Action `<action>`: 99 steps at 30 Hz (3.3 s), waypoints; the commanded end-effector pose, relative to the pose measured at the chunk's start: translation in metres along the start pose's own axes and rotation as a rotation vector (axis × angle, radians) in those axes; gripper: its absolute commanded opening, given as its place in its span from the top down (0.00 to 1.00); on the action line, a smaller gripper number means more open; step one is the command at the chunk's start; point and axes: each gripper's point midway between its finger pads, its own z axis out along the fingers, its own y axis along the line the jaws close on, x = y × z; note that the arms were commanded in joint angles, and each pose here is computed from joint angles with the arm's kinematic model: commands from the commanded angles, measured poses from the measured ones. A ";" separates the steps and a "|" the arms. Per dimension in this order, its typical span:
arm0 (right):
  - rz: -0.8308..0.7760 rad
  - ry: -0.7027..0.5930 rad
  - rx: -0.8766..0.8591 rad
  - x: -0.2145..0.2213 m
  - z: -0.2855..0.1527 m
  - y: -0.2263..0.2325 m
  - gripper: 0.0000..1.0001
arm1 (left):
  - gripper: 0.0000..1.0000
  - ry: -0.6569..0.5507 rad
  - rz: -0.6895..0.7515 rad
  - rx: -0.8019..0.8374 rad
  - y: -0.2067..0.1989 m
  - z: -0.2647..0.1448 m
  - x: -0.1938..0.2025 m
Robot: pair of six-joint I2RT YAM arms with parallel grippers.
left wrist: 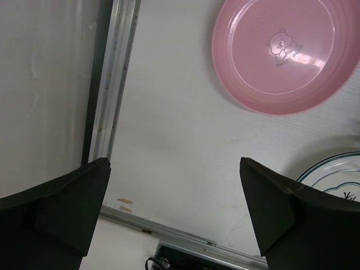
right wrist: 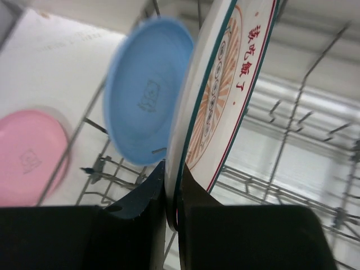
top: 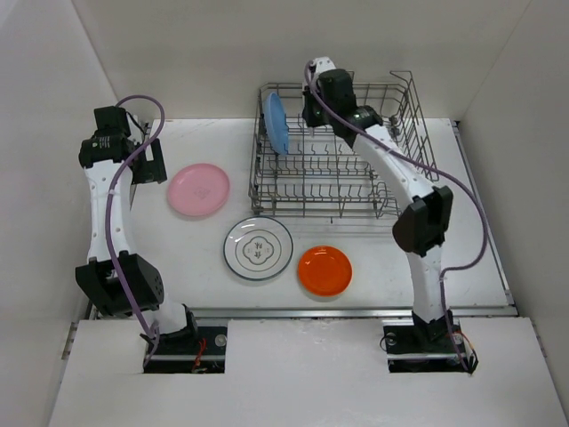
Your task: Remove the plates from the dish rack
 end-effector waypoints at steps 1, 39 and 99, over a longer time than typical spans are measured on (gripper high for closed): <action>-0.052 -0.400 0.005 -0.143 -0.111 0.002 1.00 | 0.01 -0.076 -0.005 0.001 0.004 -0.025 -0.011; -0.790 0.432 -0.138 0.241 -0.205 0.230 0.50 | 0.01 -0.176 -0.025 0.118 -0.014 -0.057 -0.010; 0.318 -0.120 0.781 0.024 -0.153 -0.266 0.01 | 0.91 -0.567 0.362 0.103 -0.372 0.050 -0.146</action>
